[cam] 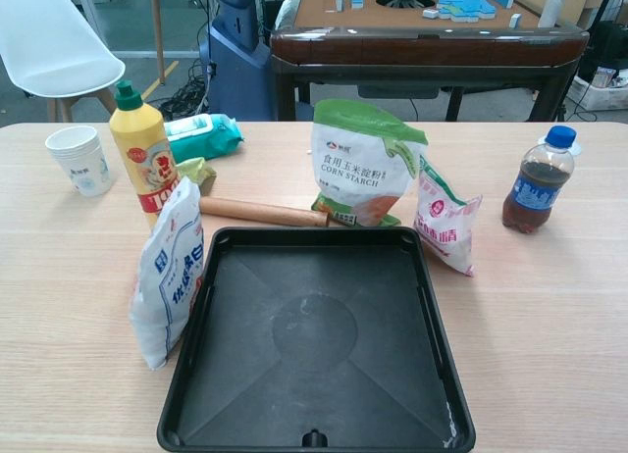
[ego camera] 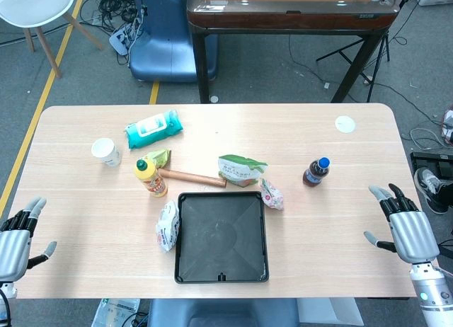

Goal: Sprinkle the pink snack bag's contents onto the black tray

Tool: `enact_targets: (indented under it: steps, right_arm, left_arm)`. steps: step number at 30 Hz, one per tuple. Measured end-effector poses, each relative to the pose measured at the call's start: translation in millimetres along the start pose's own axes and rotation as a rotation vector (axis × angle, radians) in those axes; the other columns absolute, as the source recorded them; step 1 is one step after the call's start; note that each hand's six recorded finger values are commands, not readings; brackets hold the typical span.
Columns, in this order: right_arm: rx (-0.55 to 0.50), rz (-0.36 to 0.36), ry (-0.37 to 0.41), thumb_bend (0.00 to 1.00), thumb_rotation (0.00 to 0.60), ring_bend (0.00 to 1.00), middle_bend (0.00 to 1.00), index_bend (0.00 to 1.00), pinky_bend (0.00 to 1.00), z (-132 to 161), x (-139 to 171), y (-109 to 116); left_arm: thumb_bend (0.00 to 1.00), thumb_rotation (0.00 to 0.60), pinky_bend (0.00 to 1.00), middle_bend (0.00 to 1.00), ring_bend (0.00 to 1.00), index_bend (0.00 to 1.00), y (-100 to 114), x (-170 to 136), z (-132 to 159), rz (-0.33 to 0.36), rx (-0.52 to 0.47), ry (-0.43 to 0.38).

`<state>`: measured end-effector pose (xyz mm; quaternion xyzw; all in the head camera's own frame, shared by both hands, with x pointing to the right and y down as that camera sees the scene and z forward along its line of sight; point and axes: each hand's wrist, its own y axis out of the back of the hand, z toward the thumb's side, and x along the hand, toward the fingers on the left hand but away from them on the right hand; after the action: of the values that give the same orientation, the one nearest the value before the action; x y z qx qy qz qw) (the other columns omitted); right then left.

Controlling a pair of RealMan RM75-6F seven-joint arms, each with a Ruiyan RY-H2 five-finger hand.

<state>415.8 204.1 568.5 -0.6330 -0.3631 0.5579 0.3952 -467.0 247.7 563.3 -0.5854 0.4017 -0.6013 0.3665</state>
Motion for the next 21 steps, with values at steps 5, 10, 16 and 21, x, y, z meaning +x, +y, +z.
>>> enact_targets:
  steps: [5,10,16,21]
  right_arm:
    - [-0.007,0.011,0.006,0.11,0.600,0.08,0.21,0.12,0.26,1,0,-1]
    - [-0.031,0.030,0.029,0.11,0.600,0.08,0.21,0.12,0.26,5,-2,-2]
    - [-0.030,0.058,0.076,0.11,0.600,0.08,0.21,0.12,0.26,14,-11,-1]
    - [-0.049,0.110,0.119,0.11,0.600,0.09,0.23,0.12,0.26,24,-26,-5]
  left_arm:
    - [0.23,0.600,0.23,0.10,0.16,0.08,0,0,1,-0.001,0.001,-0.005]
    - [0.23,0.600,0.23,0.10,0.16,0.08,0,-1,0,-0.001,0.002,-0.002]
    - [0.23,0.600,0.23,0.10,0.16,0.08,-1,-1,1,-0.004,0.000,-0.002]
    - [0.23,0.600,0.23,0.10,0.16,0.08,-3,-2,0,-0.009,-0.003,0.001]
